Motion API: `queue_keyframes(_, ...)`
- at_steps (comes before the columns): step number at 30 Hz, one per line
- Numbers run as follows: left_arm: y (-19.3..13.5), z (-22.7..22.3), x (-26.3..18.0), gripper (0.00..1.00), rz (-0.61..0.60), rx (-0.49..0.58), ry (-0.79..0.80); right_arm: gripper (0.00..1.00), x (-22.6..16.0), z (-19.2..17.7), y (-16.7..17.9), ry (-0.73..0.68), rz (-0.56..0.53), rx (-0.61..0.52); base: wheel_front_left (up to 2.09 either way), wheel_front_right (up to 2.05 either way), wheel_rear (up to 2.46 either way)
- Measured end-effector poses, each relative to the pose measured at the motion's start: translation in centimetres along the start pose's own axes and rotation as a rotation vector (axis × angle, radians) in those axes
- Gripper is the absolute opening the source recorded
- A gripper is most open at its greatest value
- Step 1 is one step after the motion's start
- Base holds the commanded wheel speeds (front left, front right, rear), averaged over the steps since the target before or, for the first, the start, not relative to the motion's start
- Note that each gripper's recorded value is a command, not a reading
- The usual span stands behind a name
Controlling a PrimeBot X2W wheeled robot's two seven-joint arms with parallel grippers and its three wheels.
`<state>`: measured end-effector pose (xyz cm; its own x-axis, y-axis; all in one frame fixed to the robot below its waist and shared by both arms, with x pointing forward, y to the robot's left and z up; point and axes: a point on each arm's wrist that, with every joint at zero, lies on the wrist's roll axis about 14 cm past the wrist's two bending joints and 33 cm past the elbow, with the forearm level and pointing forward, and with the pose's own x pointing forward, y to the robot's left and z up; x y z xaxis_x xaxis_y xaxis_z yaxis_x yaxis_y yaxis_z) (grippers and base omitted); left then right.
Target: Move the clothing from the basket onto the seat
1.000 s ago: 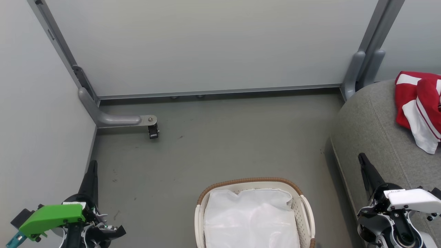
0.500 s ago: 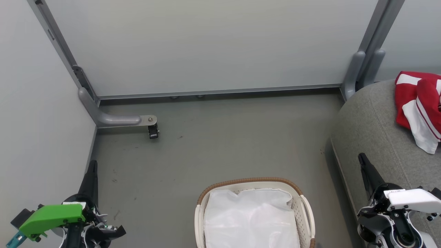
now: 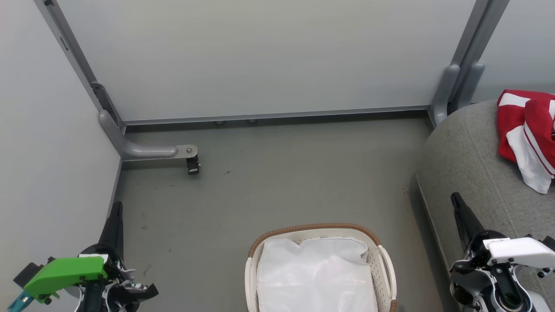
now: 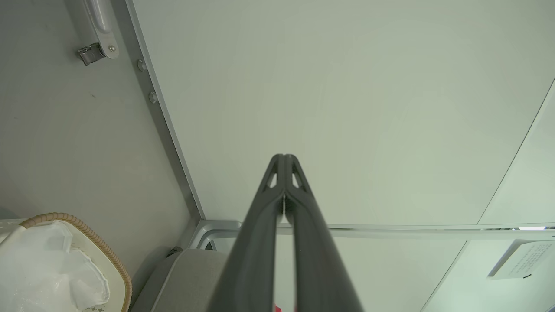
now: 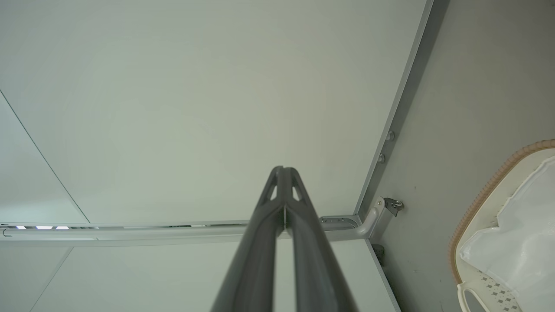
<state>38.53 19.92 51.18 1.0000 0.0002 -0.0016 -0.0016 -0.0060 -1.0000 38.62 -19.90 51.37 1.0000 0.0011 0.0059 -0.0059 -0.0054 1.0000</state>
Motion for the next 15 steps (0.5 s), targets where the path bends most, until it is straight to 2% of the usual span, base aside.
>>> queue_keyframes(15, -0.01, 0.01, 0.0, 0.0, 0.0, 0.0, 0.0, 0.0, 0.0, 0.0, 0.0, 0.0, 0.0, 0.0, 0.0, 0.0, 0.0)
